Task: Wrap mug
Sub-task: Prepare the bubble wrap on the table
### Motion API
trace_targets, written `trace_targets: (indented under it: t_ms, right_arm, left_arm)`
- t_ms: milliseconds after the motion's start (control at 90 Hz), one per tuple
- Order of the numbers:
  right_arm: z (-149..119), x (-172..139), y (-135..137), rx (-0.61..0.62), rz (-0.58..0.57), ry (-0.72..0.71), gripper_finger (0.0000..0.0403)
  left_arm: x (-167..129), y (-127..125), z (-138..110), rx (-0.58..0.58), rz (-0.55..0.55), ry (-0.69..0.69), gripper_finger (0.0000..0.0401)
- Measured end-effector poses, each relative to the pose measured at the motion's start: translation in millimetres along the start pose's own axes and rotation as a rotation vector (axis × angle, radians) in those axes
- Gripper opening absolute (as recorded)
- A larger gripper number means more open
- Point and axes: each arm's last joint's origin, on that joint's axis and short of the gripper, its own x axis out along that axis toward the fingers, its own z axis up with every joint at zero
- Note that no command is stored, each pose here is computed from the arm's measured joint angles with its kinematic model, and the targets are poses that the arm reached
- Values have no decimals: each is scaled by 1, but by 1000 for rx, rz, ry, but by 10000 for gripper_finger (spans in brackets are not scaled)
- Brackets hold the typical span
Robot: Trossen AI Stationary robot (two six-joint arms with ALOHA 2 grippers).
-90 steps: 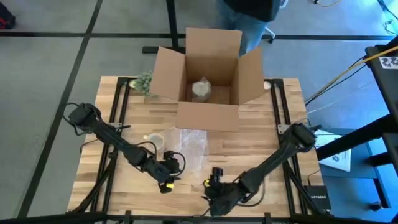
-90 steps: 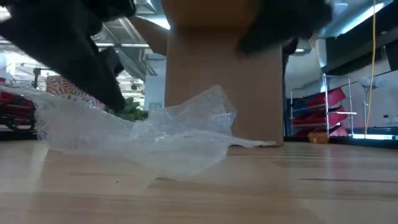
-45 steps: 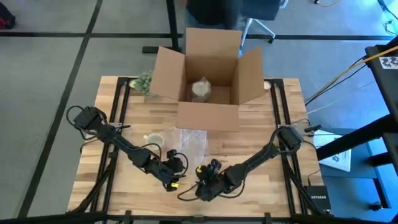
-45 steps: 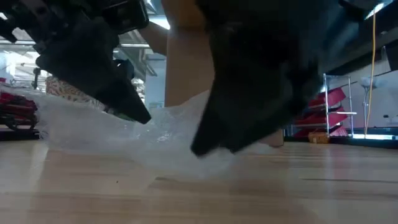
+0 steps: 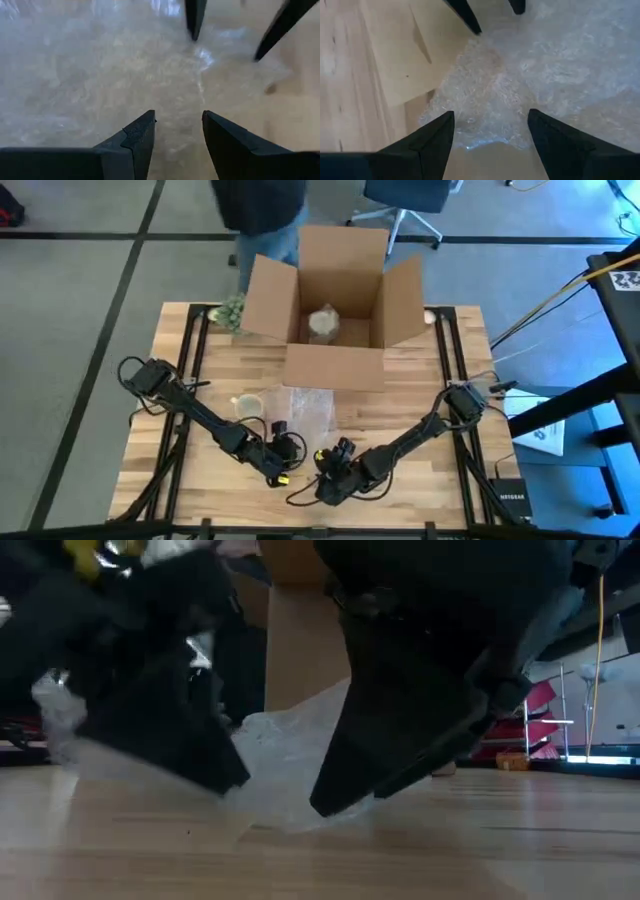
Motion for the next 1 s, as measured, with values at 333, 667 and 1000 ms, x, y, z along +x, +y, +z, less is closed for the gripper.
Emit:
trace_targets:
  t_ms: [333,667,1000]
  right_arm:
    - [0,0,0,-23,4,8,241]
    - [-3,0,-2,-39,4,67,214]
    - [-5,-16,2,-137,-48,250,97]
  left_arm:
    - [4,2,-3,-5,72,-11,47]
    - [-29,-3,25,23,21,-85,2]
    - [-73,-1,50,-3,-37,-196,1]
